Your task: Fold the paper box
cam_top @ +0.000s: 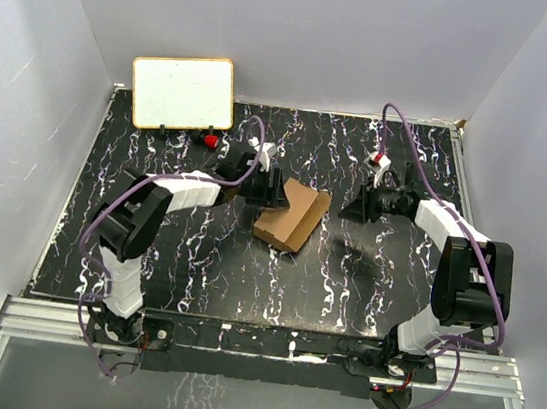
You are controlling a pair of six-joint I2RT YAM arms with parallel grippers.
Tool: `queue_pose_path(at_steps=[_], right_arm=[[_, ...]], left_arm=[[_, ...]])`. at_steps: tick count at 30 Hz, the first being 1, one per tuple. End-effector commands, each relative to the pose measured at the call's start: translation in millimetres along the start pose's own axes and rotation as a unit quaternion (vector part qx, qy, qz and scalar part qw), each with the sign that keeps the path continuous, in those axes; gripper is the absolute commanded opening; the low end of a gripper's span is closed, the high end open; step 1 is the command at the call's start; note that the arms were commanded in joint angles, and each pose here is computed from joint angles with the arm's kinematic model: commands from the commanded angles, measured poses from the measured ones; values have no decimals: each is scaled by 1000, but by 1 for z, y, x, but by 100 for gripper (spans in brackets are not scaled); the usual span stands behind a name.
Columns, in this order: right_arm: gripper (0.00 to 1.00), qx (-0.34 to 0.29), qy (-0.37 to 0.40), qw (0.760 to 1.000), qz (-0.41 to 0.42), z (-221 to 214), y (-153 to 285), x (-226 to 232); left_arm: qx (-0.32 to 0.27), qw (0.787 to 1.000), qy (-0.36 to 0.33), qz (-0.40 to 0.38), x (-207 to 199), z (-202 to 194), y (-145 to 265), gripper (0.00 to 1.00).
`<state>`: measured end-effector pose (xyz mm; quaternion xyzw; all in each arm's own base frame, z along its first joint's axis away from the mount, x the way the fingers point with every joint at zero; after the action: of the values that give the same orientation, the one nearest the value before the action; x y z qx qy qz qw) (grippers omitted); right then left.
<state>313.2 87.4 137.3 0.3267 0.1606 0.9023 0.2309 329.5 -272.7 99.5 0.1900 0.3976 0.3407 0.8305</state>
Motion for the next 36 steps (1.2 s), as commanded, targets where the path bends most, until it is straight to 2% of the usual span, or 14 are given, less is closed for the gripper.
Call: queue_pose_path(at_steps=[1,8,16,19,23,26,30,33,36], right_arm=[[34,-62,68,996,-5,31,14,-1],[34,-63,84,993,-48,36,24,-14],[35,-79,86,989,-89,41,43,-25],[36,-78,90,989,-92,41,42,-29],[36,-73,92,988,-96,41,37,-41],[35,-66,78,991,-91,37,30,-51],[32,-45,53,994,-89,29,11,-58],[29,-21,45,994,-95,25,-5,-57],[27,-8,33,994,-105,21,-11,-58]], left_arm=[[45,997,-53,-39,-2,6,-9,60],[55,983,-146,-96,-6,28,-31,54],[51,937,-262,-224,-35,37,-48,56],[19,919,-303,-252,-54,41,-42,61],[-68,871,-392,-288,-80,43,-21,72],[-121,851,-424,-287,-90,44,-1,76],[-152,866,-413,-238,-94,52,24,75],[-163,895,-367,-192,-90,48,43,74],[-157,935,-287,-138,-78,35,62,69]])
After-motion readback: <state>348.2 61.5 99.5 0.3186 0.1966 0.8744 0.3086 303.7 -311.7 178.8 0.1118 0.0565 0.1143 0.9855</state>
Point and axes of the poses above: each gripper's point midway between its finger pads, its own y axis back along the fingers, its own x axis along the line the jaws close on, z = x × y, the point moved 6 cm from there along y, back along the fingers, and after that the axes turned 5 degrees about -y, right-handed, at the moved point
